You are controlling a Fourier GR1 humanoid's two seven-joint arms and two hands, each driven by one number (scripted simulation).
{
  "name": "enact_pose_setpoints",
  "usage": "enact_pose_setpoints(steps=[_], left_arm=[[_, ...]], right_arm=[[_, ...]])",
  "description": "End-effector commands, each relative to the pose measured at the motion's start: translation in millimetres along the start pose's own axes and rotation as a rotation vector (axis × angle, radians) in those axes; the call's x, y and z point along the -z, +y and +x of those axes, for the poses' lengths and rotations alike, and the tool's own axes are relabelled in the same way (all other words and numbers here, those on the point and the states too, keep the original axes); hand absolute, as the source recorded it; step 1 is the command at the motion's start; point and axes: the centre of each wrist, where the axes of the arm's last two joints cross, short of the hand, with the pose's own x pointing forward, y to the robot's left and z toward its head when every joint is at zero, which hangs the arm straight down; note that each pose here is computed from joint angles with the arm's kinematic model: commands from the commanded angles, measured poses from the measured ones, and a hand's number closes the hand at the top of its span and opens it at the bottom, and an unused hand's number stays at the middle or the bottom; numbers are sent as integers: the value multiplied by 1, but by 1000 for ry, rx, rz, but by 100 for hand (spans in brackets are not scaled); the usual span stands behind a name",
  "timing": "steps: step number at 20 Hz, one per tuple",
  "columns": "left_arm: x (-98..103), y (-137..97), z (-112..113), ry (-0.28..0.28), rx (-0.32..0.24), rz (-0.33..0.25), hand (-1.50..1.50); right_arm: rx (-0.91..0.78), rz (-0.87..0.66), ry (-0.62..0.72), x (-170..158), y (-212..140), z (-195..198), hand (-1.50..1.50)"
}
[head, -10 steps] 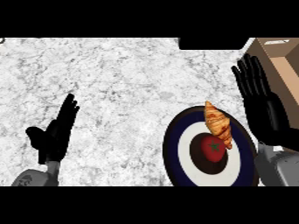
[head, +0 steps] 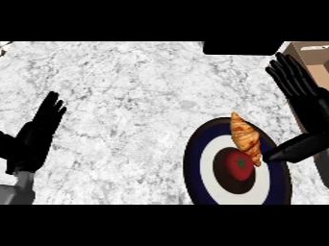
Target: Pick the tomato from the plate and place it in the cardboard box
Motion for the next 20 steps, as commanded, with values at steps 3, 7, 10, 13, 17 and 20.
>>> enact_pose_setpoints(steps=[3, 7, 10, 13, 17, 20], left_arm=[[-17, 18, 18, 21, -34, -18, 0], [-9, 27, 33, 34, -19, 14, 0], [-9, 27, 32, 14, -17, 2, 0], [-15, 24, 16, 28, -31, 7, 0], [-12, 32, 20, 28, -21, -12, 0], [-16, 19, 24, 39, -23, -14, 0]], right_arm=[[41, 141, -220, -41, -38, -6, -150], [-138, 327, -233, -20, -42, 34, -150], [-414, 481, -73, -16, -57, 66, -150], [-651, 573, 1, -7, -49, 93, -150], [-833, 676, 96, 3, -22, 100, -150], [-893, 755, 180, 4, 6, 103, -150]])
